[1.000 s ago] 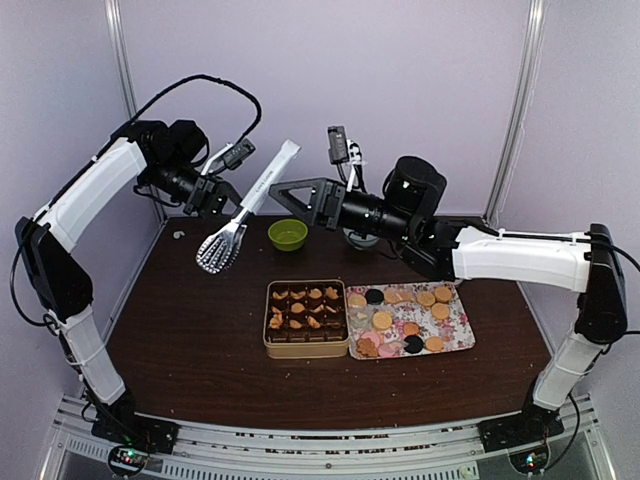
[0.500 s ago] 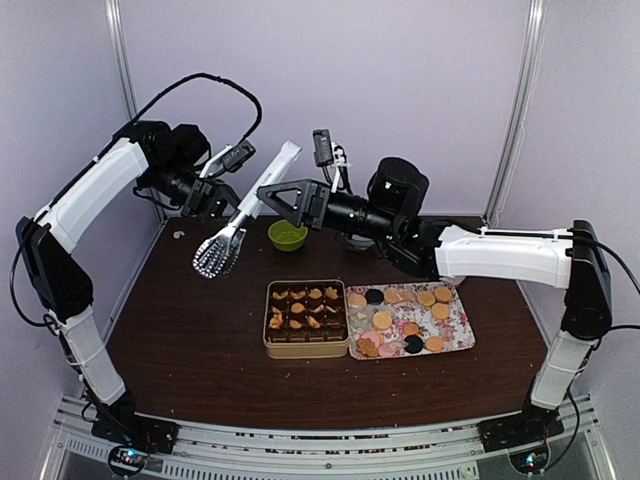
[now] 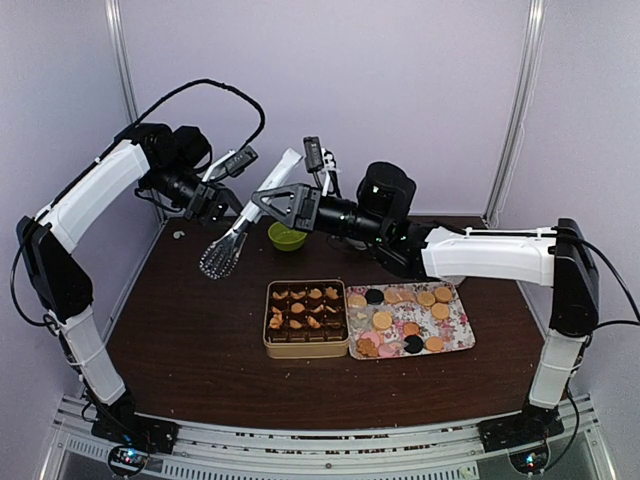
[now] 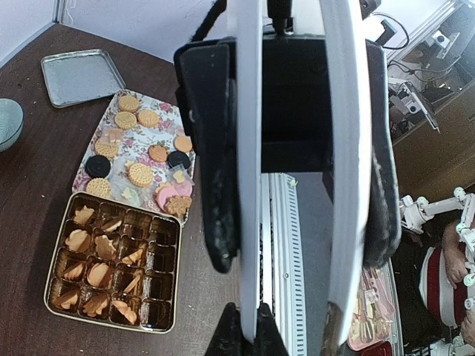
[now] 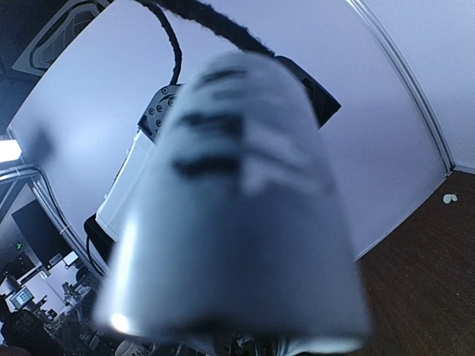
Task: Pack the cookies
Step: Pass from the left arm to the right
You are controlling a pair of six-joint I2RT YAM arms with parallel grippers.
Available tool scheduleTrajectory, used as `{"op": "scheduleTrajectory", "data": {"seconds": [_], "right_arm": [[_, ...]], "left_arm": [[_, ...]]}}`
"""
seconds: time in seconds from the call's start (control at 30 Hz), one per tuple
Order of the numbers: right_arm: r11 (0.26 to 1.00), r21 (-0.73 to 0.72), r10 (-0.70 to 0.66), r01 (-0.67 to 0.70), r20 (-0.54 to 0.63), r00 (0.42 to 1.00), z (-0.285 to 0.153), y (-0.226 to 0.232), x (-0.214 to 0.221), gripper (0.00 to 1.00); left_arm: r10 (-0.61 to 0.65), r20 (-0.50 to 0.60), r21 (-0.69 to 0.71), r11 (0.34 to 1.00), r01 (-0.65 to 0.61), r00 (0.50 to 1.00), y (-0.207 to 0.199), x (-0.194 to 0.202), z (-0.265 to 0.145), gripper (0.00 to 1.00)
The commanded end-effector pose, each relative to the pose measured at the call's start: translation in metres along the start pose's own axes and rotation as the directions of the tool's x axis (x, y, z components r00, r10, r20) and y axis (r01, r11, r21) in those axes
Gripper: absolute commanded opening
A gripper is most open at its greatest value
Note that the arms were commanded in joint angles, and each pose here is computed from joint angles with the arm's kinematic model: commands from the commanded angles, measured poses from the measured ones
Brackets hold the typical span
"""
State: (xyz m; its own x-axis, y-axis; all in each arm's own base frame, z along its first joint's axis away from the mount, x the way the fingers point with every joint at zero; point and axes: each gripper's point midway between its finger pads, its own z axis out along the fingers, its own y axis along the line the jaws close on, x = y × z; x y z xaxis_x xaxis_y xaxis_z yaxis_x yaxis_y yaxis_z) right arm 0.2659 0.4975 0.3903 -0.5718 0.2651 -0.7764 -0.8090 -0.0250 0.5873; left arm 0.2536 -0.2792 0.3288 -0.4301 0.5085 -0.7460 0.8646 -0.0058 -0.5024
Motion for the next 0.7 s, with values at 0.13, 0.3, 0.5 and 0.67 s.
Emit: {"op": "scheduleTrajectory", "data": {"seconds": [0.13,0.3,0.5,0.67], "right_arm": [[0.993,-0.119,-0.001,0.01,0.074,0.997,-0.003,0.034,-0.021,0.31],[0.993,-0.112,-0.016,0.027,0.099,0.995,-0.013,0.035,-0.023,0.29],[0.996,-0.048,-0.067,0.071,0.068,0.995,-0.021,0.028,-0.017,0.28],[0.995,0.022,-0.104,0.102,0.059,0.993,-0.036,0.014,-0.014,0.28]], "left_arm": [[0.029,-0.022,-0.092,0.995,-0.031,0.999,0.015,0.001,0.0,0.08],[0.02,-0.043,-0.138,0.99,-0.025,0.999,0.023,0.004,-0.001,0.36],[0.012,-0.076,-0.275,0.961,-0.033,0.997,0.036,0.006,-0.014,0.4],[0.009,-0.07,-0.316,0.948,-0.031,0.998,0.034,0.004,-0.025,0.5]]}}
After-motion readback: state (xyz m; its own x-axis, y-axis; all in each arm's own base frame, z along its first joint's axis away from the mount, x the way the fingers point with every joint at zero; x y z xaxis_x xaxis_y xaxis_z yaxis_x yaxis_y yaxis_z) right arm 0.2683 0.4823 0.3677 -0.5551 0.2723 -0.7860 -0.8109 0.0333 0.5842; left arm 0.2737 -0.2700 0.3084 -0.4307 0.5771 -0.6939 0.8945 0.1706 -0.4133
